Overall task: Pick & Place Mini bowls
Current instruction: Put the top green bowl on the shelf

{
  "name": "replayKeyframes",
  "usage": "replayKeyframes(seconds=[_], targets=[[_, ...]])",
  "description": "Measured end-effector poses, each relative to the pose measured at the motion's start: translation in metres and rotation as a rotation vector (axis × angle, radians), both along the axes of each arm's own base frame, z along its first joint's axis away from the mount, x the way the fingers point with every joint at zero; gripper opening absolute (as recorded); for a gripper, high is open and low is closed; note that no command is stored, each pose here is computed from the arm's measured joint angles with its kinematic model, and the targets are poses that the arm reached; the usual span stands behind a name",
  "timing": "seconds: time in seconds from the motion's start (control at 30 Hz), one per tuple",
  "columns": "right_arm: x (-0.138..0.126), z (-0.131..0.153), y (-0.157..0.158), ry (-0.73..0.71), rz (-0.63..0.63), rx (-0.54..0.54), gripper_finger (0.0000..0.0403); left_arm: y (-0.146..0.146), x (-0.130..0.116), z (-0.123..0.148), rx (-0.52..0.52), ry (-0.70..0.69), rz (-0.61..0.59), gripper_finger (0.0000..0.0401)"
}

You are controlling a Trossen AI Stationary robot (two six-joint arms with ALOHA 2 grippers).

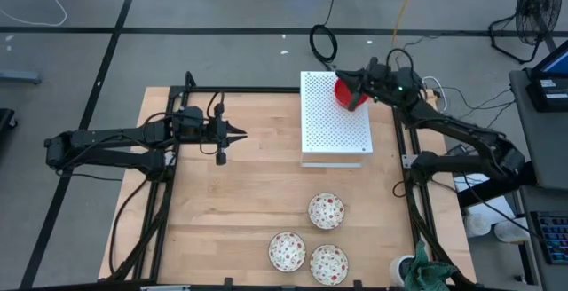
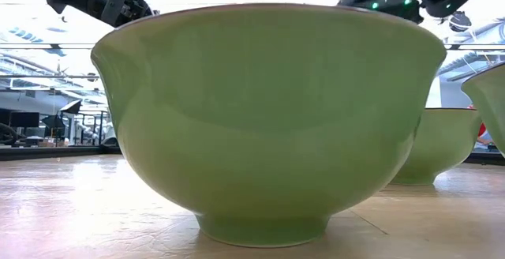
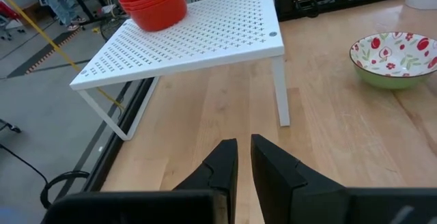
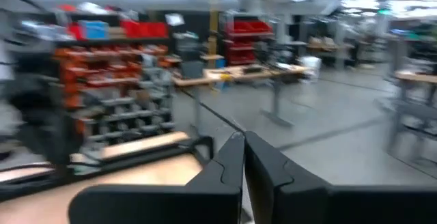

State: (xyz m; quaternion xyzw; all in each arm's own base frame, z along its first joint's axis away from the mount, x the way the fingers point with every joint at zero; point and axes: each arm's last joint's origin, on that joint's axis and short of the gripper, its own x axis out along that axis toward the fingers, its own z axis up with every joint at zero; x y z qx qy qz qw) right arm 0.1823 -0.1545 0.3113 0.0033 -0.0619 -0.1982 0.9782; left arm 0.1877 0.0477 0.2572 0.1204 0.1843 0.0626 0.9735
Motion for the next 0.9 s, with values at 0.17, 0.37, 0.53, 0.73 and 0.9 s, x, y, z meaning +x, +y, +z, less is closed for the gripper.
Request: replayKeyframes(seconds=[0.17,0.37,0.53,0.73,0.9], targets=[[-0.002,0.01,0.021,-0.02,0.184,0.018,0.0,0.0,0.0,0.0,-0.001,0.0,0.0,0.0049],[0.001,0.015,0.044,-0.027,0.386,0.043,0.0,0.0,0.0,0.0,-0.001,0.0,0.0,0.0049],[0.006,0.017,0.063,-0.026,0.545,0.055,0.0,0.0,0.0,0.0,-0.001,0.0,0.0,0.0049],[0.015,0.017,0.085,-0.018,0.674,0.056,0.0,0.0,0.0,0.0,0.0,0.0,0.0,0.0049],[0.02,0.017,0.102,-0.015,0.76,0.052,0.0,0.0,0.0,0.0,0.0,0.0,0.0,0.0049]])
